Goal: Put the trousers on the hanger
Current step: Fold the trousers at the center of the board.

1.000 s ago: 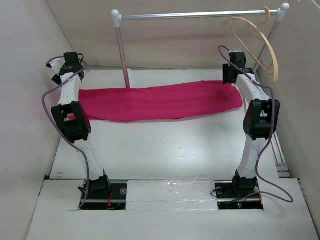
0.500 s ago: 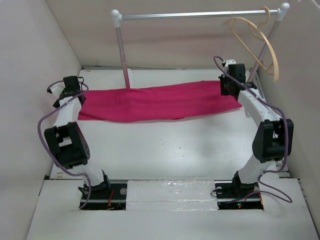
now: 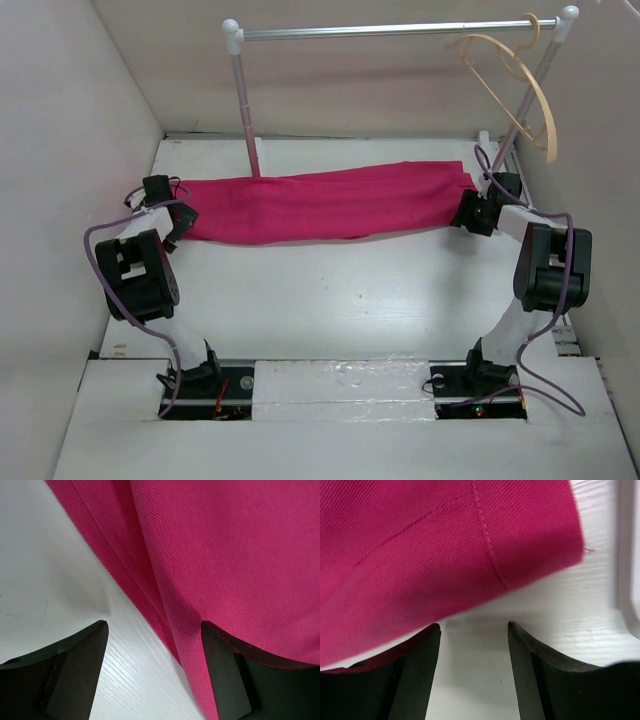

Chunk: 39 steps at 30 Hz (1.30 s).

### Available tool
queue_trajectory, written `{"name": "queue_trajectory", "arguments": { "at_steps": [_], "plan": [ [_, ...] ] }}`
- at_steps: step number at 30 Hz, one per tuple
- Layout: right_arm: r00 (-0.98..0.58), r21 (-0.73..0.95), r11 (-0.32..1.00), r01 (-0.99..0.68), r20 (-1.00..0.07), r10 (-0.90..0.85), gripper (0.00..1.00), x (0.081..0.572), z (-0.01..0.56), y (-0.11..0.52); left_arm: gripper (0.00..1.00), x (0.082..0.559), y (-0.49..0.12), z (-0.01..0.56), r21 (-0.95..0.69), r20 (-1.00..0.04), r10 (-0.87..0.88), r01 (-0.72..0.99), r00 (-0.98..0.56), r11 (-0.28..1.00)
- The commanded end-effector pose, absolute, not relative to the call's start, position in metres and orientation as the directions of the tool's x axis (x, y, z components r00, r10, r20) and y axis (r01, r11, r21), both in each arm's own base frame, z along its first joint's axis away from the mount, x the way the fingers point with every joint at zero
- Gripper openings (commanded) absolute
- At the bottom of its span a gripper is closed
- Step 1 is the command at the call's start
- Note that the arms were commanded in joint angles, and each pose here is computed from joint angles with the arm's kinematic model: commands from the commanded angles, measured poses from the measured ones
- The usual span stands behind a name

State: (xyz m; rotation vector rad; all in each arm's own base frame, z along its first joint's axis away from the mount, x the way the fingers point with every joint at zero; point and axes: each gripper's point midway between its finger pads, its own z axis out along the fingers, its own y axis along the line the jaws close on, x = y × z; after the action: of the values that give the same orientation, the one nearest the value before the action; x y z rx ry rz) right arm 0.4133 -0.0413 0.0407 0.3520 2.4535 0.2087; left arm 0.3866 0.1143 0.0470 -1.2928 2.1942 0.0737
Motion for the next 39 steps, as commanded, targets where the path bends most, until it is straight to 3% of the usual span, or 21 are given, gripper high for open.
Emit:
{"name": "queue_trajectory", "arguments": {
  "at_steps": [1, 5, 7, 8, 9, 10, 11, 12, 17, 26, 33, 39],
  "plan": [
    [-0.668, 0.377, 0.905, 0.197, -0.624, 0.405, 0.62, 0.446, 0.05, -0.028, 0.7, 0.408, 0.114, 0.063, -0.313, -0.517, -0.791, -0.788, -0.326, 0.53],
    [-0.619, 0.469, 0.858, 0.21, -0.616, 0.488, 0.62, 0.464, 0.047, -0.017, 0.64, 0.416, 0.114, 0.055, -0.315, -0.502, -0.801, -0.795, -0.324, 0.519],
    [-0.582, 0.507, 0.832, 0.224, -0.615, 0.532, 0.58, 0.474, 0.047, -0.012, 0.47, 0.416, 0.114, 0.045, -0.303, -0.487, -0.809, -0.805, -0.328, 0.509],
    [-0.568, 0.526, 0.822, 0.217, -0.617, 0.545, 0.34, 0.479, 0.05, -0.002, 0.24, 0.418, 0.116, 0.04, -0.295, -0.482, -0.812, -0.812, -0.328, 0.504],
    [-0.563, 0.52, 0.824, 0.226, -0.62, 0.546, 0.34, 0.48, 0.05, -0.004, 0.24, 0.418, 0.116, 0.04, -0.296, -0.483, -0.812, -0.812, -0.328, 0.504],
    [-0.546, 0.519, 0.823, 0.23, -0.631, 0.551, 0.23, 0.483, 0.052, -0.006, 0.16, 0.419, 0.116, 0.038, -0.291, -0.482, -0.811, -0.813, -0.332, 0.505],
    [-0.543, 0.518, 0.826, 0.225, -0.637, 0.547, 0.13, 0.484, 0.054, -0.002, 0.02, 0.422, 0.12, 0.041, -0.284, -0.492, -0.807, -0.816, -0.326, 0.503],
    [-0.534, 0.512, 0.829, 0.224, -0.647, 0.544, 0.02, 0.484, 0.058, -0.004, 0.0, 0.419, 0.122, 0.037, -0.262, -0.493, -0.804, -0.824, -0.333, 0.502],
    [-0.526, 0.427, 0.88, 0.206, -0.71, 0.468, 0.0, 0.465, 0.071, -0.012, 0.0, 0.421, 0.137, 0.052, -0.215, -0.56, -0.759, -0.826, -0.333, 0.521],
    [-0.598, 0.289, 0.92, 0.265, -0.699, 0.392, 0.0, 0.37, 0.081, -0.069, 0.0, 0.391, 0.163, 0.093, -0.104, -0.672, -0.678, -0.868, -0.298, 0.485],
    [-0.607, 0.205, 0.918, 0.339, -0.699, 0.38, 0.0, 0.304, 0.1, -0.114, 0.0, 0.359, 0.159, 0.109, -0.094, -0.683, -0.675, -0.882, -0.281, 0.463],
    [-0.62, 0.178, 0.912, 0.37, -0.684, 0.385, 0.0, 0.288, 0.093, -0.134, 0.0, 0.34, 0.148, 0.124, -0.118, -0.672, -0.686, -0.874, -0.279, 0.471]
  ]
}}
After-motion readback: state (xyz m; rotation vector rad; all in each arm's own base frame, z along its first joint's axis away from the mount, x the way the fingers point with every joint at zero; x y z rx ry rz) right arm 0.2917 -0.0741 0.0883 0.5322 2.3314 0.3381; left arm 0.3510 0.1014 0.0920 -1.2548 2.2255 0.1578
